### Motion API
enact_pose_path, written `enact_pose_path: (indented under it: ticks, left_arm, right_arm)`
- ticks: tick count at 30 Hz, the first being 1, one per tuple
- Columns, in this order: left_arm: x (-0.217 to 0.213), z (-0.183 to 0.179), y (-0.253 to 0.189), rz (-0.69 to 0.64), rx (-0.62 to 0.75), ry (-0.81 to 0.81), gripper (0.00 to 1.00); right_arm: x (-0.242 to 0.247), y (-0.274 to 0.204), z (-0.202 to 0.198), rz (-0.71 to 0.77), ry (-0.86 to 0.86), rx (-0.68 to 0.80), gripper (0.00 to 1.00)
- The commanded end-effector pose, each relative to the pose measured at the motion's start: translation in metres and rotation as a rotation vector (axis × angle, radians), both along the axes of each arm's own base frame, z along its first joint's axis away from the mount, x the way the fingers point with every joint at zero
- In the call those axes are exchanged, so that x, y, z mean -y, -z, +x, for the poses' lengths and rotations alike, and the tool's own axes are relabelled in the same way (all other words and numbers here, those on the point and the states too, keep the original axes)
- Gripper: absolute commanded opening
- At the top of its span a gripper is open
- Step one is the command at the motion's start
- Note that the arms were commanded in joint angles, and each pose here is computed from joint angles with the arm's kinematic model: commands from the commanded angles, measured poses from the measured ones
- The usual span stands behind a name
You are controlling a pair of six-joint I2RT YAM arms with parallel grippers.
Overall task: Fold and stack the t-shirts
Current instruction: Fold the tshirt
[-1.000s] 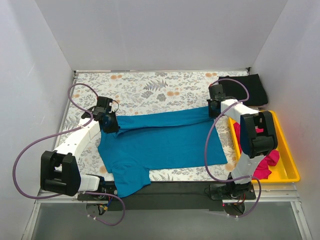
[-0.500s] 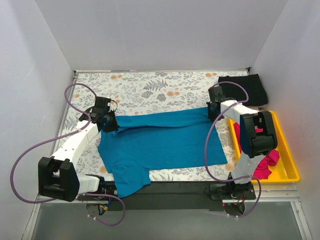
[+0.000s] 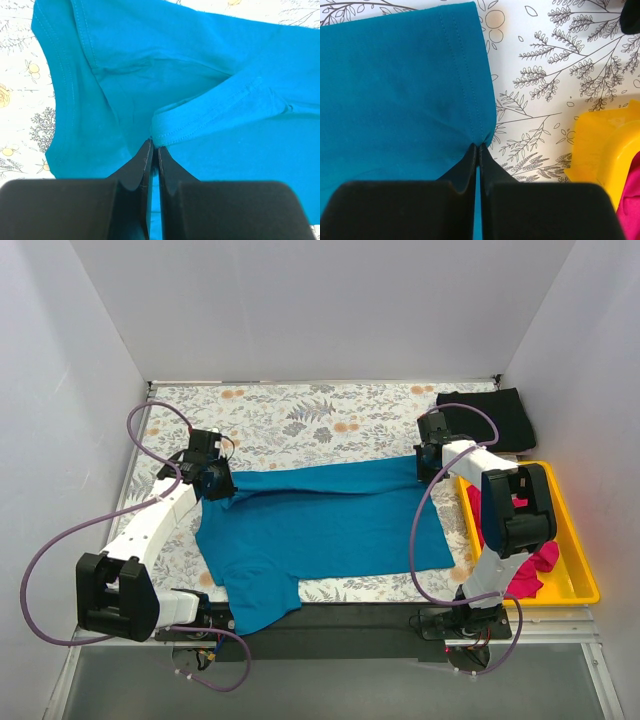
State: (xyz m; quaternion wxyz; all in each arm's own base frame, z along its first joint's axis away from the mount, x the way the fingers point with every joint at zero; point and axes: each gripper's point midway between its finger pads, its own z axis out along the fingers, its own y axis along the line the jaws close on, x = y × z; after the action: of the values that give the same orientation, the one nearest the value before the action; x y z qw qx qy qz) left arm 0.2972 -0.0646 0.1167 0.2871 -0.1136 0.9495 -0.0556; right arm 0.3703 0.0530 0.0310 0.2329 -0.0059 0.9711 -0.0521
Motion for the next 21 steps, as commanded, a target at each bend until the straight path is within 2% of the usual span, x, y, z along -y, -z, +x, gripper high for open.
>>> enact_pose_path:
  ticks: [1,5,6,8,9,11,13,15,18,21]
  left_arm:
    - [-0.004,-0.006,0.002,0.016,0.000,-0.008,0.00]
    - [-0.005,-0.011,0.011,0.012,-0.021,-0.029,0.00]
    - [-0.005,-0.012,0.013,0.012,-0.024,-0.033,0.01]
    - [0.000,-0.011,0.013,-0.019,-0.019,-0.038,0.20]
    - [0.003,-0.012,0.012,-0.037,-0.020,-0.038,0.25]
    - [0.011,-0.011,0.003,-0.092,-0.005,-0.047,0.36]
    - [0.013,-0.007,-0.009,-0.120,0.033,-0.060,0.40]
    - [0.009,-0.001,-0.027,-0.132,0.108,-0.112,0.50]
    - [-0.009,0.007,-0.041,-0.093,0.193,-0.206,0.59]
    - [-0.024,0.016,-0.033,-0.068,0.220,-0.265,0.64]
  right_arm:
    - [-0.001,-0.021,0.005,0.026,0.020,0.046,0.01]
    - [0.000,-0.010,-0.006,0.028,0.028,0.007,0.02]
    - [0.001,-0.003,-0.012,0.024,0.029,-0.017,0.10]
    - [0.000,0.001,-0.015,0.034,0.037,-0.028,0.18]
    - [-0.002,-0.002,-0.014,0.042,0.031,-0.022,0.27]
    - [-0.007,-0.009,-0.011,0.066,0.023,-0.007,0.34]
    - [-0.010,-0.026,-0.002,0.085,0.018,0.042,0.41]
    - [-0.014,-0.043,0.006,0.104,0.014,0.090,0.49]
    - [-0.026,-0.065,0.023,0.165,-0.023,0.162,0.54]
    - [-0.043,-0.079,0.038,0.252,-0.072,0.223,0.54]
